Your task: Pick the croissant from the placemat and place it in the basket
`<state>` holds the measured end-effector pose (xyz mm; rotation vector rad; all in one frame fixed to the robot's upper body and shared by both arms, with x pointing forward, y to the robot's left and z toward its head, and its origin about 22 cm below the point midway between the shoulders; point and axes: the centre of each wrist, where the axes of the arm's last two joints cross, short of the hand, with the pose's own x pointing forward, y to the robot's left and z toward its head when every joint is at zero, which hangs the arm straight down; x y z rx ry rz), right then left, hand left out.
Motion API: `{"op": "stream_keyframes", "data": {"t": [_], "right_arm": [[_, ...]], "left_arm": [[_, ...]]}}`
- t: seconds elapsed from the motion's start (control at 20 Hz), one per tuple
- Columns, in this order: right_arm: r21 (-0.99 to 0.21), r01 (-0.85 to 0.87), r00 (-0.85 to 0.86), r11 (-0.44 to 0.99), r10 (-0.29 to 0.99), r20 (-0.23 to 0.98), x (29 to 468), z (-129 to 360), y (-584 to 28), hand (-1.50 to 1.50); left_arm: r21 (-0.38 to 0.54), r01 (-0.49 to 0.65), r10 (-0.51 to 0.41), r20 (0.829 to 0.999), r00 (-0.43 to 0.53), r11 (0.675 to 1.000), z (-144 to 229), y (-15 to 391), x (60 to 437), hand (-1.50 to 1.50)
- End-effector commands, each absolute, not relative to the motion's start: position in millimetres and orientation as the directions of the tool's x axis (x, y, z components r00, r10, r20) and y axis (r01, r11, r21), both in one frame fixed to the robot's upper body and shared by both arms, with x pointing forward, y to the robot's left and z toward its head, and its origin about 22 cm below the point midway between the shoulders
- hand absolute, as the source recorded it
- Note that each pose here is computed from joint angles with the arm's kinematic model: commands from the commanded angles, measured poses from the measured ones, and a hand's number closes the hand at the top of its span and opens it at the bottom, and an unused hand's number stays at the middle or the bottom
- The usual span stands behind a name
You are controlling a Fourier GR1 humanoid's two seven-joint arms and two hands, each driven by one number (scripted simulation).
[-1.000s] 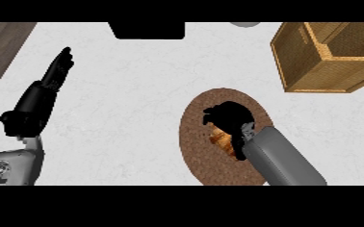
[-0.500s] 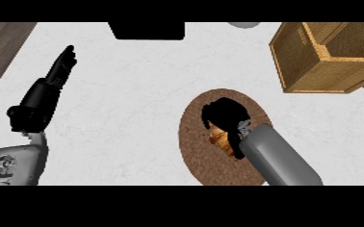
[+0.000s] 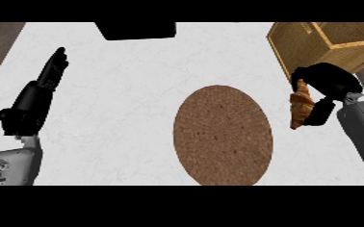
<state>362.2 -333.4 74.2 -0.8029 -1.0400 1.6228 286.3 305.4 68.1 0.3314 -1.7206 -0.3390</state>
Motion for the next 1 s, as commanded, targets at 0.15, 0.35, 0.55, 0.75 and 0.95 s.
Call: {"op": "stream_keyframes", "data": {"t": [0.15, 0.35, 0.55, 0.75, 0.95], "right_arm": [[-0.989, -0.040, -0.022, 0.139, 0.990, 0.140, 340, 164, -473, 1.50], [-0.887, 0.175, -0.130, 0.428, 0.903, 0.410, 330, 192, -506, 1.50], [-0.742, 0.227, -0.273, 0.631, 0.773, 0.573, 314, 216, -538, 1.50], [-0.682, 0.241, -0.368, 0.691, 0.715, 0.594, 294, 256, -565, 1.50], [-0.668, 0.178, -0.424, 0.722, 0.669, 0.611, 290, 289, -569, 1.50]], "left_arm": [[0.393, -0.033, -0.392, 0.900, -0.189, 0.919, 69, 303, 284, 0.00], [0.387, -0.021, -0.383, 0.902, -0.201, 0.922, 73, 299, 286, 0.00], [0.394, 0.010, -0.384, 0.901, -0.201, 0.919, 72, 300, 283, 0.00], [0.408, 0.033, -0.390, 0.891, -0.233, 0.912, 77, 289, 290, 0.00], [0.397, 0.055, -0.374, 0.896, -0.238, 0.916, 85, 274, 297, 0.00]]}}
